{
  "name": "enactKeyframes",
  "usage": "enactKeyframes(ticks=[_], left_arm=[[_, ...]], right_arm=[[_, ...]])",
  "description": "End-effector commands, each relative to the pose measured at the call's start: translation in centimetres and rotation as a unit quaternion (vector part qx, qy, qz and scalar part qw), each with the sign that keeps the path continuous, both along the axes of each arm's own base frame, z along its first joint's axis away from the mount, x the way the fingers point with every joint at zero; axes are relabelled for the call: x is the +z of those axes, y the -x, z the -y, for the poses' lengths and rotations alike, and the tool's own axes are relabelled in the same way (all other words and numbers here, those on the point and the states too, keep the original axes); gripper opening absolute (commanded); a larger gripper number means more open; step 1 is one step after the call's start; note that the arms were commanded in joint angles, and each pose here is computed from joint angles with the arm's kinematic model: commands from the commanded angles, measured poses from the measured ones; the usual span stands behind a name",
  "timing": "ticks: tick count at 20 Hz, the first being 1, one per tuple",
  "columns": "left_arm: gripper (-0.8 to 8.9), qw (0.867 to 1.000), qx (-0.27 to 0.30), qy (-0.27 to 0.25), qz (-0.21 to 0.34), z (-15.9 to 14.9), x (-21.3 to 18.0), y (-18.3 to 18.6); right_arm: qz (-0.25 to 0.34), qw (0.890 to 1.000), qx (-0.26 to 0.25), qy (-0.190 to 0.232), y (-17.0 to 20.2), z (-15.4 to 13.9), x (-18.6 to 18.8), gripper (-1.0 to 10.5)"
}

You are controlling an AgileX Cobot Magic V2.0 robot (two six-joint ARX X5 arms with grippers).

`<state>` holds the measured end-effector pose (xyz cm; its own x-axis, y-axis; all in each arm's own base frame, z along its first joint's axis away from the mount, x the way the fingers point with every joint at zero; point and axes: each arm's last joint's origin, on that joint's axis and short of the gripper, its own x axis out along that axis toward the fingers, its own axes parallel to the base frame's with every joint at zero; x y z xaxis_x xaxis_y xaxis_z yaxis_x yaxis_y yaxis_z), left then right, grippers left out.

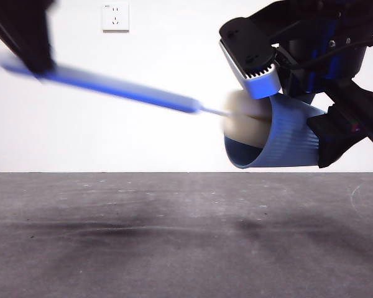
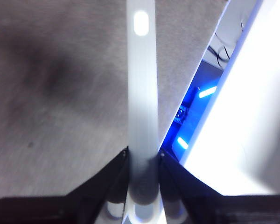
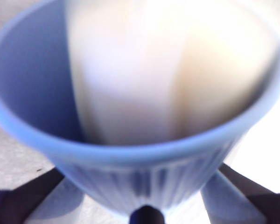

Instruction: Pick up the cup brush,pick up the cup,insert the brush into the cup,clean the cup,put the cup brush back,put the cup back to the fixed position on the table

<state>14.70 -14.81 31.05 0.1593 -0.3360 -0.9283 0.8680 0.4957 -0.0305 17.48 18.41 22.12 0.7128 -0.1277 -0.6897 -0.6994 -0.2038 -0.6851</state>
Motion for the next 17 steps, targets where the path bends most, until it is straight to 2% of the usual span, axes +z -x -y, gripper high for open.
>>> enactKeyframes(ticks=[1, 4, 6, 7, 9, 11, 12, 13, 14, 15, 16, 17], left_arm=[[-0.08, 0.999, 0.040, -0.004, 0.017, -2.9, 1.7, 1.7], [-0.08, 0.996, 0.081, -0.008, 0.033, -6.3, 3.1, 4.5], [-0.08, 0.992, 0.113, 0.027, 0.053, -7.8, 4.0, 6.0], [-0.08, 0.989, 0.129, 0.040, 0.060, -8.3, 4.3, 6.6], [-0.08, 0.980, 0.171, 0.063, 0.076, -8.9, 4.0, 7.1], [-0.08, 0.962, 0.247, 0.075, 0.089, -8.7, 2.2, 6.4], [-0.08, 0.952, 0.278, 0.098, 0.083, -8.0, 0.6, 5.5], [-0.08, 0.936, 0.310, 0.140, 0.084, -7.2, -0.8, 4.5], [-0.08, 0.922, 0.332, 0.181, 0.087, -6.4, -1.8, 3.5], [-0.08, 0.905, 0.352, 0.225, 0.086, -5.5, -2.8, 2.3], [-0.08, 0.892, 0.374, 0.241, 0.082, -4.9, -3.6, 1.4], [-0.08, 0.887, 0.387, 0.240, 0.078, -4.3, -4.3, 0.4]], right_arm=[[0.007, 0.999, -0.026, -0.022, -0.3, 0.2, 0.1, -0.2], [0.019, 0.997, -0.057, -0.052, -0.6, 0.7, 0.4, -0.2], [0.037, 0.991, -0.086, -0.093, -0.8, 1.0, 1.0, -0.2], [0.049, 0.986, -0.105, -0.123, -0.9, 1.1, 1.4, -0.2], [0.072, 0.965, -0.149, -0.205, -0.9, 1.6, 2.6, -0.2], [0.081, 0.921, -0.190, -0.329, -0.4, 2.3, 4.4, -0.2], [0.085, 0.892, -0.209, -0.391, -0.1, 2.6, 5.3, -0.2], [0.085, 0.859, -0.222, -0.455, 0.3, 2.9, 6.4, -0.2], [0.077, 0.831, -0.228, -0.501, 0.6, 3.2, 7.1, -0.2], [0.064, 0.799, -0.232, -0.551, 1.1, 3.5, 7.9, -0.2], [0.054, 0.776, -0.231, -0.585, 1.4, 3.8, 8.6, -0.2], [0.046, 0.759, -0.227, -0.609, 1.8, 4.1, 9.1, -0.2]])
